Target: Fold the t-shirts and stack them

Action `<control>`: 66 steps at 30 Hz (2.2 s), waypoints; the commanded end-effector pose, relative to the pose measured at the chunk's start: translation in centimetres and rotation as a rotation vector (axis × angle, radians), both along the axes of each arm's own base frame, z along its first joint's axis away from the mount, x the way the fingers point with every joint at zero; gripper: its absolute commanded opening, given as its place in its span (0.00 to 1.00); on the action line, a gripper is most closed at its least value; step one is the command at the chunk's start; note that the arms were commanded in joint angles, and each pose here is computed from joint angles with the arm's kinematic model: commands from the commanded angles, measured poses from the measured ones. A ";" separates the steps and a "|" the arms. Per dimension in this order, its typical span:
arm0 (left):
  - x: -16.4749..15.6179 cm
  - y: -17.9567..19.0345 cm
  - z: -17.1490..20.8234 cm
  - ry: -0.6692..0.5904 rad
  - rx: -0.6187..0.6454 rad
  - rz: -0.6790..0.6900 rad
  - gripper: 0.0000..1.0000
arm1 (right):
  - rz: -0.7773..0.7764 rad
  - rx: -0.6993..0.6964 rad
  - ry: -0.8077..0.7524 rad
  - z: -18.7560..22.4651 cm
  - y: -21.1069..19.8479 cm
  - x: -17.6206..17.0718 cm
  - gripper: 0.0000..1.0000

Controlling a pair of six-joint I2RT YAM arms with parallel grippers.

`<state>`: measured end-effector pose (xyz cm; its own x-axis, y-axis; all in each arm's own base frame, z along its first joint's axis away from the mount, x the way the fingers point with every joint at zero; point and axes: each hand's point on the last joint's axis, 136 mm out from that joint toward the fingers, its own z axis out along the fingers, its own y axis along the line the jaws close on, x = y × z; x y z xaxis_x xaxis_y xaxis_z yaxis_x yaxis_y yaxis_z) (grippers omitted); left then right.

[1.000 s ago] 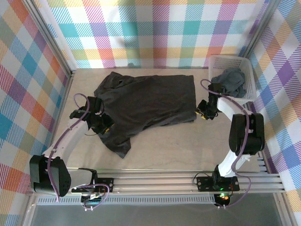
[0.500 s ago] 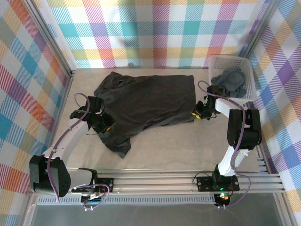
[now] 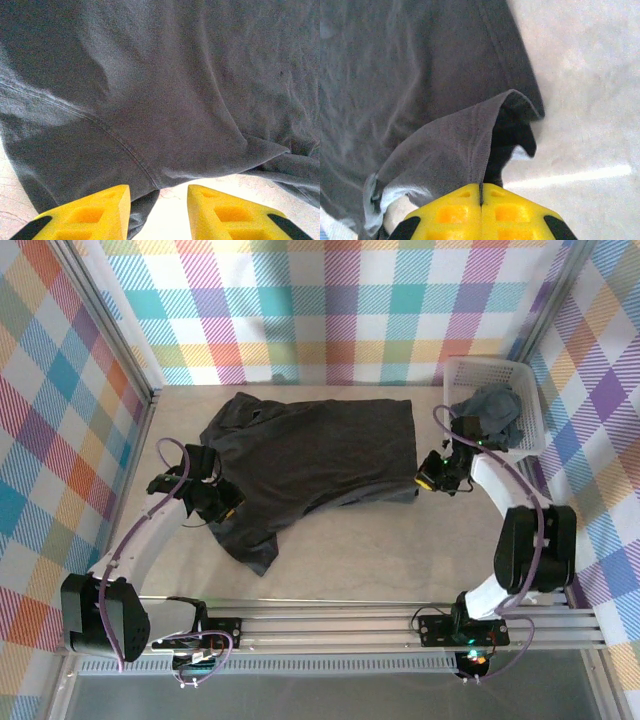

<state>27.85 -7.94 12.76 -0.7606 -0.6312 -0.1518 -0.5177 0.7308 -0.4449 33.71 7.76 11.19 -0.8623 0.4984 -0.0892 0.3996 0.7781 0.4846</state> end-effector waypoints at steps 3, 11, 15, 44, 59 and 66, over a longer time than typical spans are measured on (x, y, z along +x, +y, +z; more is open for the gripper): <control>-0.5 -0.3 0.1 0.012 0.000 -0.025 0.36 | 0.053 0.038 0.272 -0.5 1.6 -7.9 0.00; -0.6 -0.4 -0.3 0.023 -0.005 -0.030 0.35 | 0.093 0.034 0.459 -1.0 2.0 -15.3 0.00; -0.7 -0.4 -0.5 0.025 -0.008 -0.029 0.35 | 0.091 0.010 0.473 -2.9 1.6 -15.9 0.00; -0.5 -0.9 -0.3 0.004 -0.026 -0.027 0.36 | 0.000 -0.188 0.297 -4.8 -1.7 -11.8 0.41; -0.9 -8.5 5.3 -0.285 -0.303 -0.302 0.45 | 0.064 -0.023 0.169 -8.0 -0.4 -5.8 0.51; -1.8 -8.9 5.0 -0.280 -0.325 -0.301 0.43 | 0.048 0.011 0.205 -8.9 0.0 -6.3 0.39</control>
<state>26.41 -16.13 17.21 -0.8671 -0.4531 -0.2071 -0.1640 0.6521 -0.7401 27.41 7.38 2.29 -0.8842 0.4597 0.0835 0.4552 0.8072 0.3757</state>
